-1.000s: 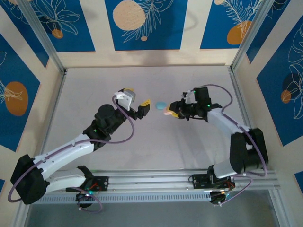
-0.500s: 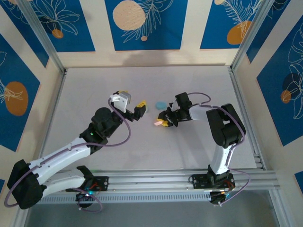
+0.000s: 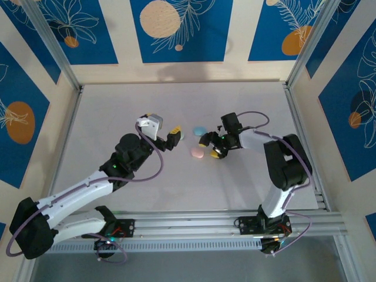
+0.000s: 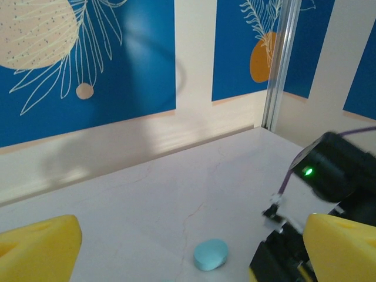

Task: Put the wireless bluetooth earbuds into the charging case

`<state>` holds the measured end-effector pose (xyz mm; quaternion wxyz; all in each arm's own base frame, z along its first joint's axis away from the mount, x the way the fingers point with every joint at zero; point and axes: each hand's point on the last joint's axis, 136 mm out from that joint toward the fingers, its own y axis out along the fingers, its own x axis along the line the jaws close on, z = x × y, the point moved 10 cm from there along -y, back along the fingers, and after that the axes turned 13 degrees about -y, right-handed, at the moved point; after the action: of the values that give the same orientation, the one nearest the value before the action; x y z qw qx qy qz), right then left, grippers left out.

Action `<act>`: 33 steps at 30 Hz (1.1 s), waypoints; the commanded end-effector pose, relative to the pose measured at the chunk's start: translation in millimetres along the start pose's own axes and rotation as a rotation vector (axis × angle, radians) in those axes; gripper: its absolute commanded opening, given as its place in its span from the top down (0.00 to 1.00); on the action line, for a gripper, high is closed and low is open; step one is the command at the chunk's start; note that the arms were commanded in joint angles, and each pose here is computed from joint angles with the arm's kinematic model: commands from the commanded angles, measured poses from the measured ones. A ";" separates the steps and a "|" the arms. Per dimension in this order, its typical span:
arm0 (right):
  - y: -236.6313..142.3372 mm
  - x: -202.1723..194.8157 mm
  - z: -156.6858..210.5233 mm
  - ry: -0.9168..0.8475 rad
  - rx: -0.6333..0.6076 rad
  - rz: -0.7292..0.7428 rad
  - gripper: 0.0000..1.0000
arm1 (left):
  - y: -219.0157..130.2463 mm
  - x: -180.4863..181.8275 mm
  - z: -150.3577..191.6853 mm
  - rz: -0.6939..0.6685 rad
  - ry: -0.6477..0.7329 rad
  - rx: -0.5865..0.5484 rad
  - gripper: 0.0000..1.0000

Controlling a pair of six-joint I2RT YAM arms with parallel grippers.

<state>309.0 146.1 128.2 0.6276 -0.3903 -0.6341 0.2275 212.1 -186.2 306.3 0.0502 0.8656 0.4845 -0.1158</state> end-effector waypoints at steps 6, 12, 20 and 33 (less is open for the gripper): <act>-112.8 -8.2 -1.1 -0.244 -0.541 0.548 0.27 | 6.1 51.2 36.2 -0.309 0.045 0.137 0.00; -116.1 -48.6 -19.1 -0.452 -0.735 0.767 0.20 | -11.8 129.2 56.2 -0.580 -0.033 0.164 0.00; -64.9 -53.2 -31.6 -0.863 -0.734 0.593 0.22 | -29.5 183.1 78.4 -0.709 0.034 0.249 0.00; -79.0 -98.8 -15.5 -0.789 -0.905 0.393 0.21 | -13.9 201.9 109.9 -0.632 0.065 0.203 0.00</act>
<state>286.9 15.4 114.0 0.0870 -0.6189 -0.7491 0.2196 272.7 -34.4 132.8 -0.1288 0.6548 0.7221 -0.1824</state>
